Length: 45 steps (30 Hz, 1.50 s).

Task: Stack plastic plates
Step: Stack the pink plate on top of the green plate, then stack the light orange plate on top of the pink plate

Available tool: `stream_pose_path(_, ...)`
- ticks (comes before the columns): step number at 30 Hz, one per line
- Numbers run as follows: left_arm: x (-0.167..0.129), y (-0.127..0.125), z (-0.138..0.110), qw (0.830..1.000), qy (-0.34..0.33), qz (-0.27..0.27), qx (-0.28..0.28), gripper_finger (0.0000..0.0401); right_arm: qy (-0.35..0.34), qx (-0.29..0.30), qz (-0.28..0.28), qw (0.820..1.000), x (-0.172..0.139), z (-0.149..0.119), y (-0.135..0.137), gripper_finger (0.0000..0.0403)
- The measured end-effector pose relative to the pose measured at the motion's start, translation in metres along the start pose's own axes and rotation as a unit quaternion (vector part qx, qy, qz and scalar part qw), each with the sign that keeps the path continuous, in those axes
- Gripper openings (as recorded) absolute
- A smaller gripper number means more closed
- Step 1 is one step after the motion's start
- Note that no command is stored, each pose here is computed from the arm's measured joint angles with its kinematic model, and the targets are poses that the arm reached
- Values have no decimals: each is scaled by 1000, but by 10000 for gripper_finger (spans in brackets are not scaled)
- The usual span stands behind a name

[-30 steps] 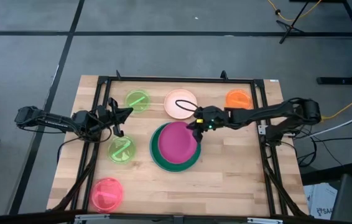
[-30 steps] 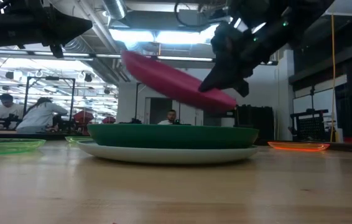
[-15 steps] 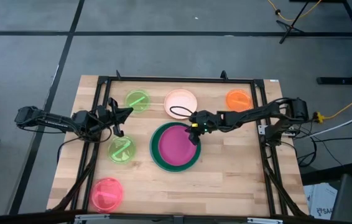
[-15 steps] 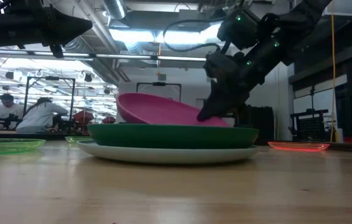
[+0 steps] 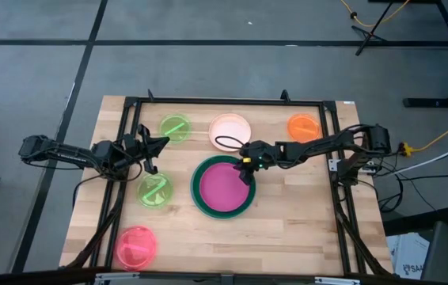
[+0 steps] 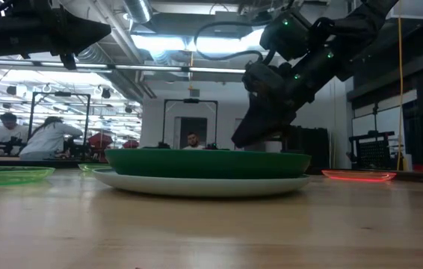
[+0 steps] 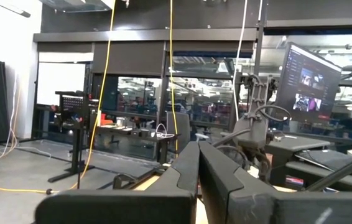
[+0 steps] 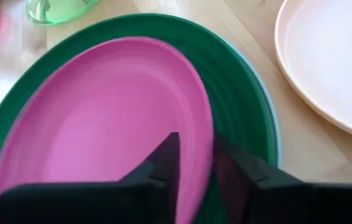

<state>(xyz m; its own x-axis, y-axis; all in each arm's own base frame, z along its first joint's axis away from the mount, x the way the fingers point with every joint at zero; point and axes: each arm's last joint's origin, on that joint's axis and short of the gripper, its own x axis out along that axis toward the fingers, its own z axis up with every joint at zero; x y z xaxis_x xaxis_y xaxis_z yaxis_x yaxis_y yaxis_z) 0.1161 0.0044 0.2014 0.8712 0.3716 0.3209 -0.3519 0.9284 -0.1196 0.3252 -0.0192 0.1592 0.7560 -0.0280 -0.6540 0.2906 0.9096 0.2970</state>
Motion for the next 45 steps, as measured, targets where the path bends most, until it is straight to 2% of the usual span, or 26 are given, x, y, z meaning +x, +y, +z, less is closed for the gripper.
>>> stream_pose_path(7,0,0,0,1000,0,-1,0,4,-17,-43,6,999,-11,7,3,151)
stream_pose_path(14,0,0,0,1000,0,-1,0,4,-49,-111,-6,993,-36,19,7,158)
stream_pose_path(18,0,0,0,1000,0,-1,0,4,-69,-130,-45,988,-49,24,7,159)
stream_pose_path(24,0,0,0,1000,0,-1,0,4,-88,-107,-97,986,-62,34,-12,159)
stream_pose_path(31,0,0,0,1000,0,-1,0,4,-87,-65,-120,987,-65,44,-48,159)
stream_pose_path(36,0,1,0,1000,1,12,1,4,-96,-9,-129,987,-70,50,-74,159)
stream_pose_path(45,0,1,0,1000,1,18,2,4,-104,47,-146,983,-69,53,-105,159)
